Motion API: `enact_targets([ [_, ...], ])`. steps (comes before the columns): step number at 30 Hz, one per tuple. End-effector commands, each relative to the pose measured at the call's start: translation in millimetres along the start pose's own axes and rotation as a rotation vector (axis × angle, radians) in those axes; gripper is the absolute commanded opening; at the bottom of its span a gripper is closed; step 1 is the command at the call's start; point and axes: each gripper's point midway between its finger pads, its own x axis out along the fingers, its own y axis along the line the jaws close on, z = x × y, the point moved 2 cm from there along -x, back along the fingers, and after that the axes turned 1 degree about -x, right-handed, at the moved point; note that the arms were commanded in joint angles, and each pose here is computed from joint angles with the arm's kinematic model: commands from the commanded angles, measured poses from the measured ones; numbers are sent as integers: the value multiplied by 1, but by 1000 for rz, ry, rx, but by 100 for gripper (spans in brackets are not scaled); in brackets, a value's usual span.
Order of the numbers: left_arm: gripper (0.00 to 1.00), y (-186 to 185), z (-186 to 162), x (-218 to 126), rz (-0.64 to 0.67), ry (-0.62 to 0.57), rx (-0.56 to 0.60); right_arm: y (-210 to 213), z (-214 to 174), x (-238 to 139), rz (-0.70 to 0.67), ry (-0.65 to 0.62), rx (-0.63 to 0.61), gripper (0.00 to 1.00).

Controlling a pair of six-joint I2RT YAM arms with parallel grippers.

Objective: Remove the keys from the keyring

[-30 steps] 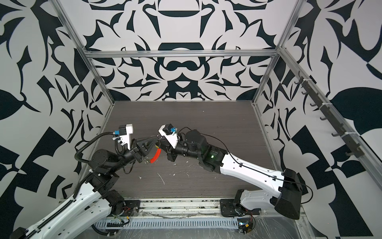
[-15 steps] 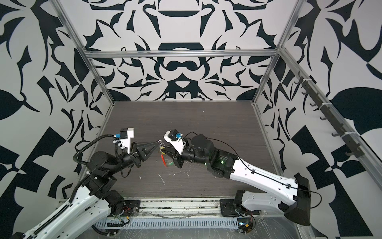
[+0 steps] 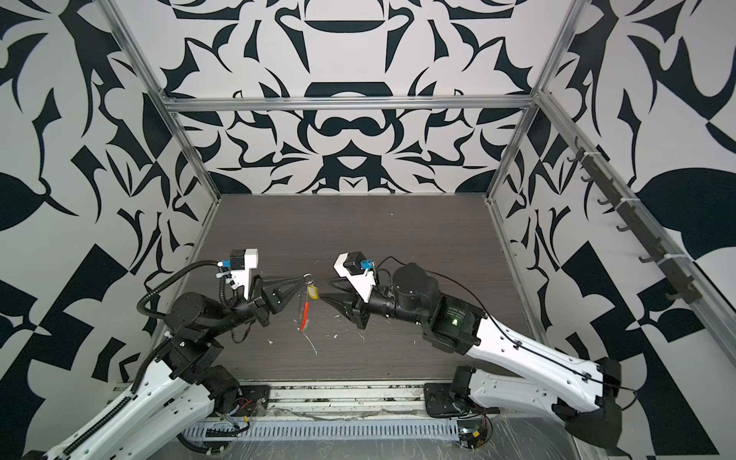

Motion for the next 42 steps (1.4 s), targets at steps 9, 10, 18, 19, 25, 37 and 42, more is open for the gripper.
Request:
enact_targets([
  [9,0,-22,8,-2,-104,-15,52,12,32,13,83,-108,4,40],
  [10,0,-21,8,-2,-103,-14,53,13,32,14,89,-105,8,40],
  [18,0,-20,5,-1,-106,-6,48,19,37,14,132,-124,16,34],
  [19,0,-19,5,0,-104,-3,45,19,38,13,134,-128,17,33],
  [25,0,-18,5,1,-102,-2,40,18,43,9,125,-145,21,25],
  [37,0,-17,4,1,-97,1,36,17,52,5,131,-182,42,19],
  [42,0,-15,4,1,-91,0,32,16,48,11,139,-163,55,8],
])
